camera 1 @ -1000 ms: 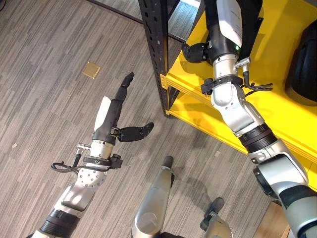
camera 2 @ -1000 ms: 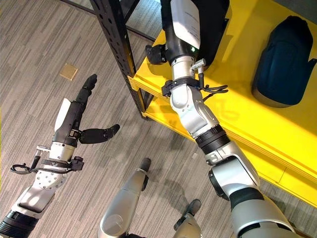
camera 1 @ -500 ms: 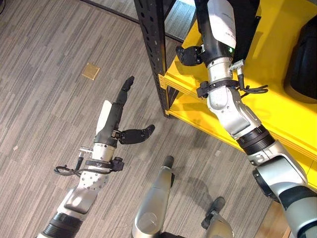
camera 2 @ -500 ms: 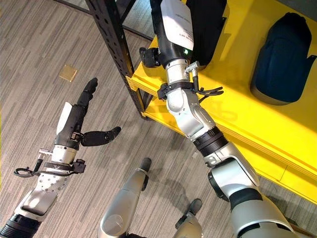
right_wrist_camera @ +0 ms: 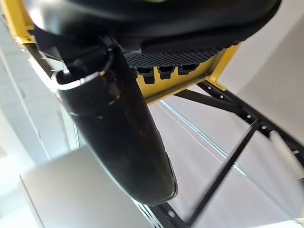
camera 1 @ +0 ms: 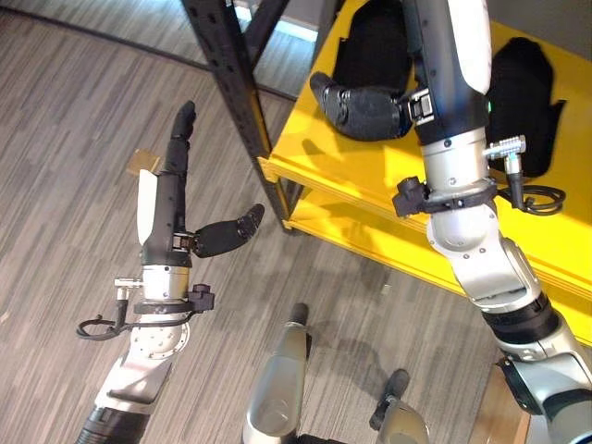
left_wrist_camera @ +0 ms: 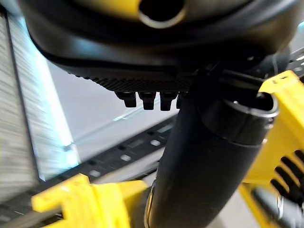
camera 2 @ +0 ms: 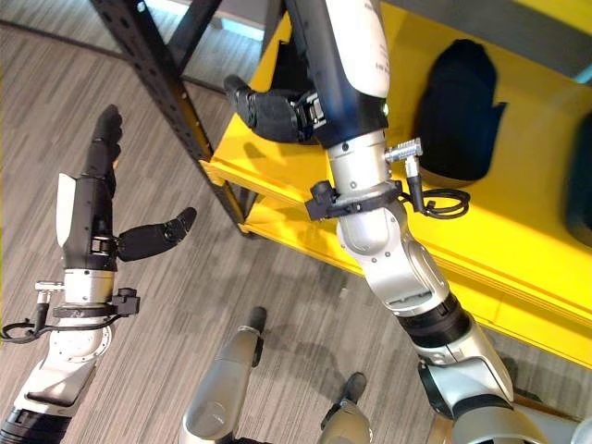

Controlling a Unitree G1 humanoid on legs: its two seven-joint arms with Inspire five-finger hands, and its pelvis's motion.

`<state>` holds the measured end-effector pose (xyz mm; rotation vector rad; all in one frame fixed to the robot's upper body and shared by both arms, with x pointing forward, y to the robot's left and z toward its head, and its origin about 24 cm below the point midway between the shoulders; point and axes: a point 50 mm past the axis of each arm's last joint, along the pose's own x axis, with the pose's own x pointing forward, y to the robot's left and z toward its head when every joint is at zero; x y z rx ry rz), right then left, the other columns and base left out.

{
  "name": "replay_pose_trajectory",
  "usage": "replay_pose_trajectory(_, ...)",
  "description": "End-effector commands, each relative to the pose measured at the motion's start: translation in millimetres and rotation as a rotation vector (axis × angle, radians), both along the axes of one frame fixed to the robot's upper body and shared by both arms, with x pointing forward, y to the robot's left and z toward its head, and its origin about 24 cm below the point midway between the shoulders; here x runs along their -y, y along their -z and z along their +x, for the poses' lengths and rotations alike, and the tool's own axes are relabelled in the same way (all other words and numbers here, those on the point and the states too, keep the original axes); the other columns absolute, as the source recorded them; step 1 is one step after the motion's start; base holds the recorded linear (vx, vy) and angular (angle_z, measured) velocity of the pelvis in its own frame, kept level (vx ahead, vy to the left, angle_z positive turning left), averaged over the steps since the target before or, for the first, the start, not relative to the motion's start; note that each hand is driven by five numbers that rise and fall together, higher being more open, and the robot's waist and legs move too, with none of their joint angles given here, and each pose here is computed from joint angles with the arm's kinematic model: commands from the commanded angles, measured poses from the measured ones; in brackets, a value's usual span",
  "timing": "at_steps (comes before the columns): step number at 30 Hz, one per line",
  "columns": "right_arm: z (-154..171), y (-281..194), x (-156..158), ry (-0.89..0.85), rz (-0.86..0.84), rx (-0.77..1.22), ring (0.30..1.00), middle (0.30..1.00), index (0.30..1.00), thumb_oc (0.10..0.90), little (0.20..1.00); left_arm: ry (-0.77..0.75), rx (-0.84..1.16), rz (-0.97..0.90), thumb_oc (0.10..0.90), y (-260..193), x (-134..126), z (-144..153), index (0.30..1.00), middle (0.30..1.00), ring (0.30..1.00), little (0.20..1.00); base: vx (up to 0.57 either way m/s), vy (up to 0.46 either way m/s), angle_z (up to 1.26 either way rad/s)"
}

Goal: Move parts from the plastic box to the shelf.

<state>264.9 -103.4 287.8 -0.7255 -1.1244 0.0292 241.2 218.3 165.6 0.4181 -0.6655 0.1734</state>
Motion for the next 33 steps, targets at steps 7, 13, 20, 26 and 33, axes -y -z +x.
replay_pose_trajectory(7, -33, 34, 48, -0.017, 0.142, 0.043, 1.0, 1.0, 1.0, 0.9, 1.0, 0.034, -0.103, -0.554, 0.9, 35, -16, -24, 1.0, 1.0, 1.0, 1.0, 0.08, -0.007, -0.17)
replay_pose_trajectory(13, -52, 66, 92, 0.187, 0.222, 0.039, 1.0, 1.0, 1.0, 0.9, 1.0, -0.072, -0.185, -0.802, 0.9, 74, -34, -42, 1.0, 1.0, 1.0, 1.0, 0.03, 0.052, -0.28)
replay_pose_trajectory(20, -70, 101, 153, 0.433, 0.41, -0.141, 1.0, 1.0, 1.0, 0.9, 1.0, -0.038, -0.296, -0.9, 0.9, 106, -48, -62, 1.0, 1.0, 1.0, 1.0, 0.0, 0.08, -0.25)
replay_pose_trajectory(26, -83, 173, 190, 0.459, 0.783, -0.523, 1.0, 1.0, 1.0, 0.9, 1.0, -0.013, -0.337, -0.882, 0.9, 117, -56, -78, 1.0, 1.0, 1.0, 1.0, 0.0, 0.035, -0.19)
replay_pose_trajectory(33, -79, 170, 171, 0.297, 0.763, -0.578, 1.0, 1.0, 1.0, 0.9, 1.0, 0.148, -0.304, -0.765, 0.9, 93, -43, -66, 1.0, 1.0, 1.0, 1.0, 0.01, 0.004, -0.07)
